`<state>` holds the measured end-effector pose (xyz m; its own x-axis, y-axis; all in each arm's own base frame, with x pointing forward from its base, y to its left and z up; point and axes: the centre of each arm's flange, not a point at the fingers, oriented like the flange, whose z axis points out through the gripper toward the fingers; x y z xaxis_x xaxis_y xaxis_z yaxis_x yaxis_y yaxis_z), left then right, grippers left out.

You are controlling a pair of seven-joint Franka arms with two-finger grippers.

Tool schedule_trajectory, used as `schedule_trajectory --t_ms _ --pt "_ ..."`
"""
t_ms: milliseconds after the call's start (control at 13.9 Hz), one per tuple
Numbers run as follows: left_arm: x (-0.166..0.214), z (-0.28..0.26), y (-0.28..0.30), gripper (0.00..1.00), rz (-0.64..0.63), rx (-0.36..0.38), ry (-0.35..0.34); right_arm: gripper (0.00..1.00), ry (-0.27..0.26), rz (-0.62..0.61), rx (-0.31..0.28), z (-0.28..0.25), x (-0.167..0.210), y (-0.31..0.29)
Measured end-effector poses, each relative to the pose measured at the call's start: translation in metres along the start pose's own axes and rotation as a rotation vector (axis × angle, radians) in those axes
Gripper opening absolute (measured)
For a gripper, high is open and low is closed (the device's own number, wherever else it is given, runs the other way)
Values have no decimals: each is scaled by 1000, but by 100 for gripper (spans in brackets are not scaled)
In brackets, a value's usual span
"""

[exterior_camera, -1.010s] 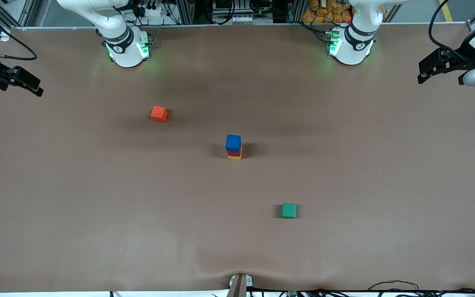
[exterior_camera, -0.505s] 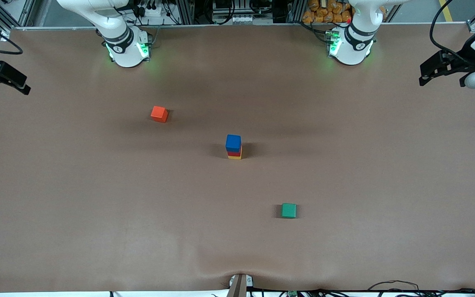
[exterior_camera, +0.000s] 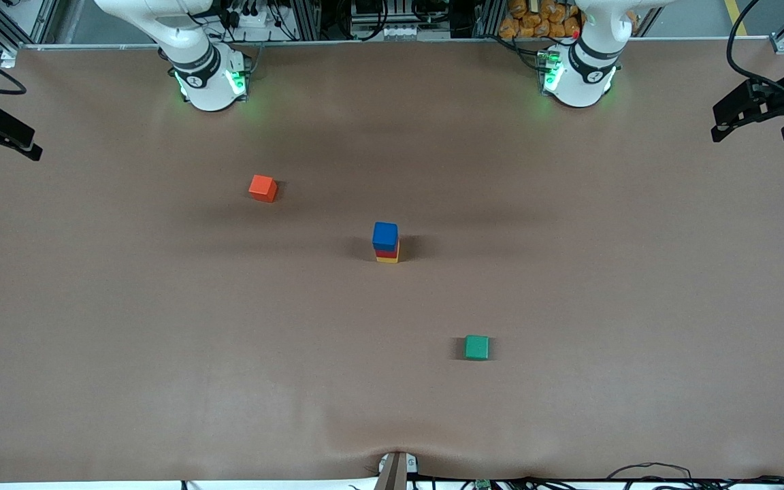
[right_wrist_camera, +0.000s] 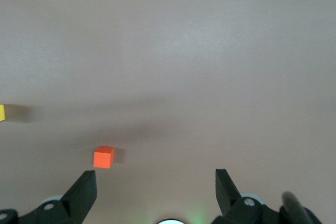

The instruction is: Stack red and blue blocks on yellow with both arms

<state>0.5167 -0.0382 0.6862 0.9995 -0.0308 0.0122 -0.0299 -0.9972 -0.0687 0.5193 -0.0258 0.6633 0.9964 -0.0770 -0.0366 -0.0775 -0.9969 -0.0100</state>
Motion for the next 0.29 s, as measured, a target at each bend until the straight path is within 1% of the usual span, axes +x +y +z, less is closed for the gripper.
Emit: schedule_trajectory --t_ms 144,289 --pt "1 0 0 100 0 0 -1 100 2 -12 30 -1 0 -8" --pt "1 0 0 100 0 0 0 100 2 -13 35 -2 0 -9"
